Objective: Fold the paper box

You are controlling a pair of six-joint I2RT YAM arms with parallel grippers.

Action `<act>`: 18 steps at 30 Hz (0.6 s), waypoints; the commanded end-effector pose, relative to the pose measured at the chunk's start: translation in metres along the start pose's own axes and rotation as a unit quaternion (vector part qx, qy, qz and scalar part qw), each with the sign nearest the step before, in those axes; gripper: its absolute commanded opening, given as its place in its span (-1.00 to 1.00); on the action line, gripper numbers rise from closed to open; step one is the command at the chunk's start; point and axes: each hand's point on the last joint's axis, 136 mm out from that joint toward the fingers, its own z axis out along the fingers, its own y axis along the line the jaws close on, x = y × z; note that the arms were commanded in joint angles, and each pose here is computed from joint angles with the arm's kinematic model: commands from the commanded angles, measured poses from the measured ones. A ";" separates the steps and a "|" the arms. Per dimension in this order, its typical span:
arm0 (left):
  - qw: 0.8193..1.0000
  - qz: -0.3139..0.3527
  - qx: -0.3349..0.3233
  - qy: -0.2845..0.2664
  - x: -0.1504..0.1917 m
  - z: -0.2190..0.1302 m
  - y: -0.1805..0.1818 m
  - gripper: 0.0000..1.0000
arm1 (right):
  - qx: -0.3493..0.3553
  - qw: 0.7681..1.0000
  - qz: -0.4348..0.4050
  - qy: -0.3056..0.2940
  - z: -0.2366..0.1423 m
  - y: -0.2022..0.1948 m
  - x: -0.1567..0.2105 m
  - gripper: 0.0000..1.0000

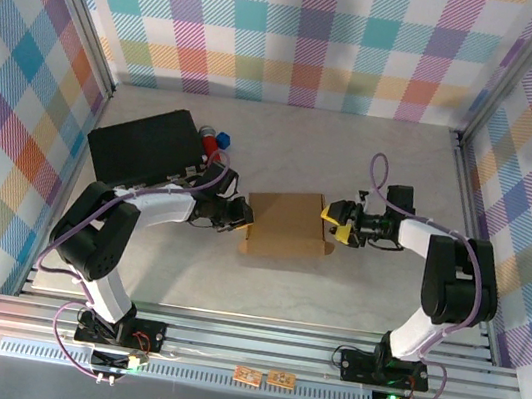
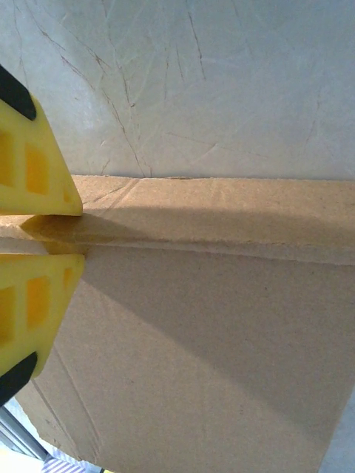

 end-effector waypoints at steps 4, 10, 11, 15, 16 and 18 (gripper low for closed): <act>0.997 -0.017 -0.066 0.028 0.013 0.008 0.040 -0.74 | 0.016 1.000 0.001 0.023 0.013 -0.008 -0.001 0.49; 0.996 -0.021 -0.085 0.031 0.015 0.007 0.055 -0.76 | 0.012 1.000 -0.002 0.028 0.015 -0.007 -0.003 0.50; 0.995 -0.021 -0.087 0.032 0.017 0.007 0.057 -0.76 | 0.001 0.999 0.000 0.037 0.019 -0.005 -0.002 0.50; 0.995 -0.024 -0.090 0.036 0.018 0.007 0.063 -0.76 | -0.024 0.996 -0.003 0.086 0.040 0.004 0.005 0.49; 0.995 -0.024 -0.089 0.037 0.017 0.007 0.064 -0.76 | -0.024 0.996 -0.008 0.090 0.044 0.006 0.006 0.49; 0.995 -0.025 -0.089 0.036 0.016 0.008 0.063 -0.77 | -0.020 0.996 -0.011 0.091 0.048 0.006 0.006 0.46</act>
